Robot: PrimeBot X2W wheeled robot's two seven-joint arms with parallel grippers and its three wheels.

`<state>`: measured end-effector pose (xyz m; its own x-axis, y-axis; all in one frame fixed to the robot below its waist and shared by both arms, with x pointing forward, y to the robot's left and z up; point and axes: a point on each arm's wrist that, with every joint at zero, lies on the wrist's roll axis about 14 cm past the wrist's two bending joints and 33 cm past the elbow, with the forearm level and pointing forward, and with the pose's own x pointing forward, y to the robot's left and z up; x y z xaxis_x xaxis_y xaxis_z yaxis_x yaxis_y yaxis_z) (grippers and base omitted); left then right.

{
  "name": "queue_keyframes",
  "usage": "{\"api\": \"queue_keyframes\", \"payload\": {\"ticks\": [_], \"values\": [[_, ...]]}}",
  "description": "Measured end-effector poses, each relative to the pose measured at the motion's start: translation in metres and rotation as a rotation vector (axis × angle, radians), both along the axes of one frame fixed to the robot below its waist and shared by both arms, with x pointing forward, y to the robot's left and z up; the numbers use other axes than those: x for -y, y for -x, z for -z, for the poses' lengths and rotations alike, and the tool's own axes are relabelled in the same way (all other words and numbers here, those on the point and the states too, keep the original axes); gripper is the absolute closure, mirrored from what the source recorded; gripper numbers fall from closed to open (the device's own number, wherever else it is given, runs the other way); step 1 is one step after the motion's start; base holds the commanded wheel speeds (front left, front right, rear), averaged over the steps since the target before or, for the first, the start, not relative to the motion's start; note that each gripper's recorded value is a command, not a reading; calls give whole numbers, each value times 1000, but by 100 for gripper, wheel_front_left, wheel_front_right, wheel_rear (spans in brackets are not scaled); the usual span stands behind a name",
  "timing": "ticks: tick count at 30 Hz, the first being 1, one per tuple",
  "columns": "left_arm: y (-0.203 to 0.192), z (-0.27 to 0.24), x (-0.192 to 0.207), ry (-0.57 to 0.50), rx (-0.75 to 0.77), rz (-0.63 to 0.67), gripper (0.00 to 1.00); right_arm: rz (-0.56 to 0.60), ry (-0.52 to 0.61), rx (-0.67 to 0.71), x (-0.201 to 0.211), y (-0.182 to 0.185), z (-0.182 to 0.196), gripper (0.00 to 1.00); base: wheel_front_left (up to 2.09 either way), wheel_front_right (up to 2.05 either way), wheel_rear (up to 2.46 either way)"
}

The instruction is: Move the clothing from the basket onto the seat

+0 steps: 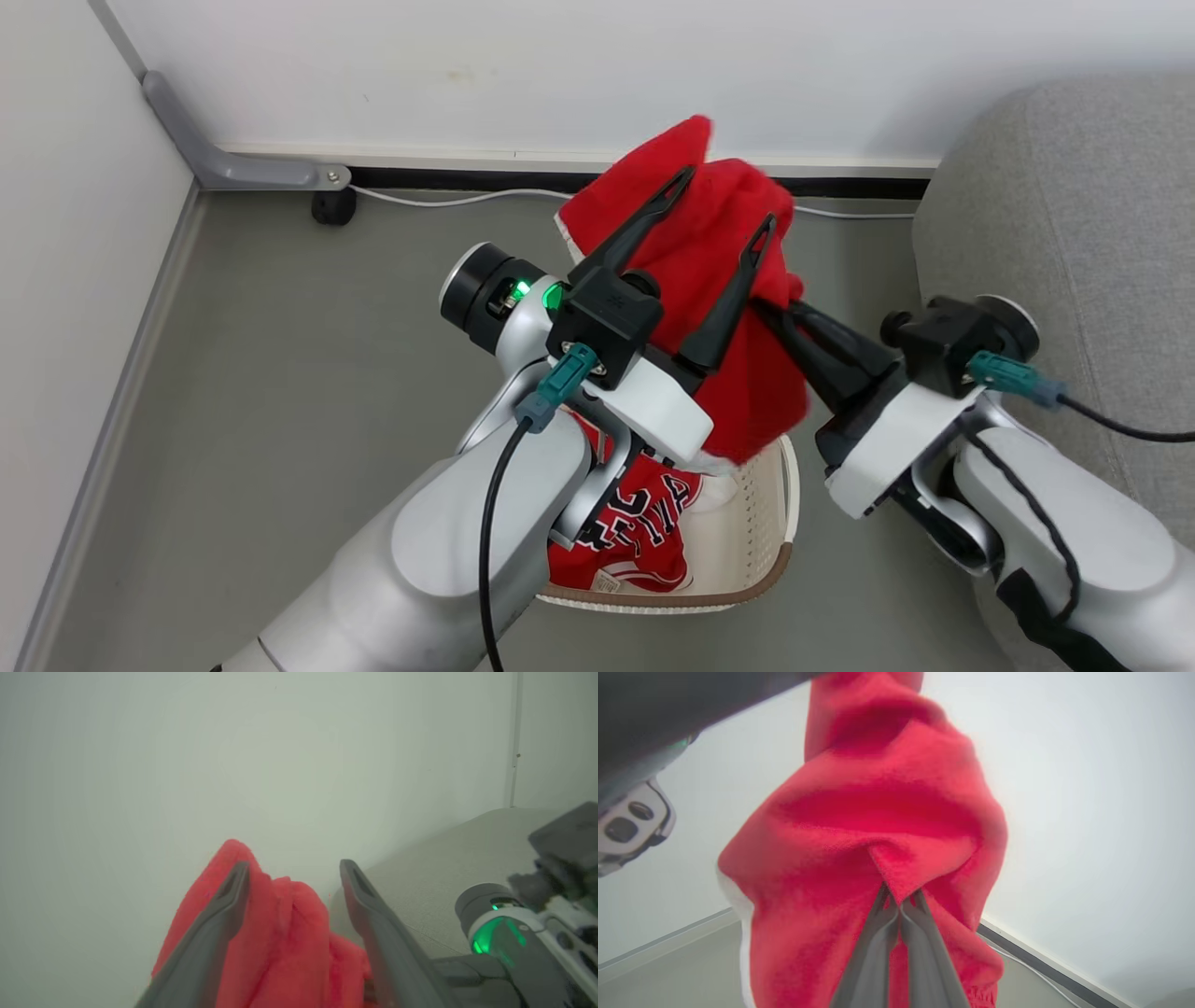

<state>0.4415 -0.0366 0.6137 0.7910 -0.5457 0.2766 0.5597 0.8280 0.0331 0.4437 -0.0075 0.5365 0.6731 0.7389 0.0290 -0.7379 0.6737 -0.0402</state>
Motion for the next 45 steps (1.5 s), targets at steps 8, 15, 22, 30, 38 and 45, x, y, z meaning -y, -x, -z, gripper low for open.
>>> {"api": "queue_keyframes", "payload": {"ticks": [8, 15, 22, 30, 38, 45], "values": [[-4, 10, 6, -5, -19, 6, 0, 81, -64, 20, 28, -3, -13, 100, 0, 0, 0], [-2, 28, 22, -5, -62, 41, 0, 221, -133, 67, 76, -5, -35, 100, 0, 0, 0], [6, 39, 49, 6, -96, 127, 0, 351, -159, 92, 121, 3, -45, 100, 0, 0, 0], [24, 63, 90, -30, -153, 272, 0, 516, -179, 131, 178, 22, -59, 100, 0, 0, 0], [46, 81, 132, -53, -217, 436, 0, 676, -188, 163, 230, 47, -68, 100, 0, 0, 0], [64, 95, 158, -78, -267, 550, 0, 797, -194, 186, 267, 75, -74, 100, 0, 0, 0]]}}
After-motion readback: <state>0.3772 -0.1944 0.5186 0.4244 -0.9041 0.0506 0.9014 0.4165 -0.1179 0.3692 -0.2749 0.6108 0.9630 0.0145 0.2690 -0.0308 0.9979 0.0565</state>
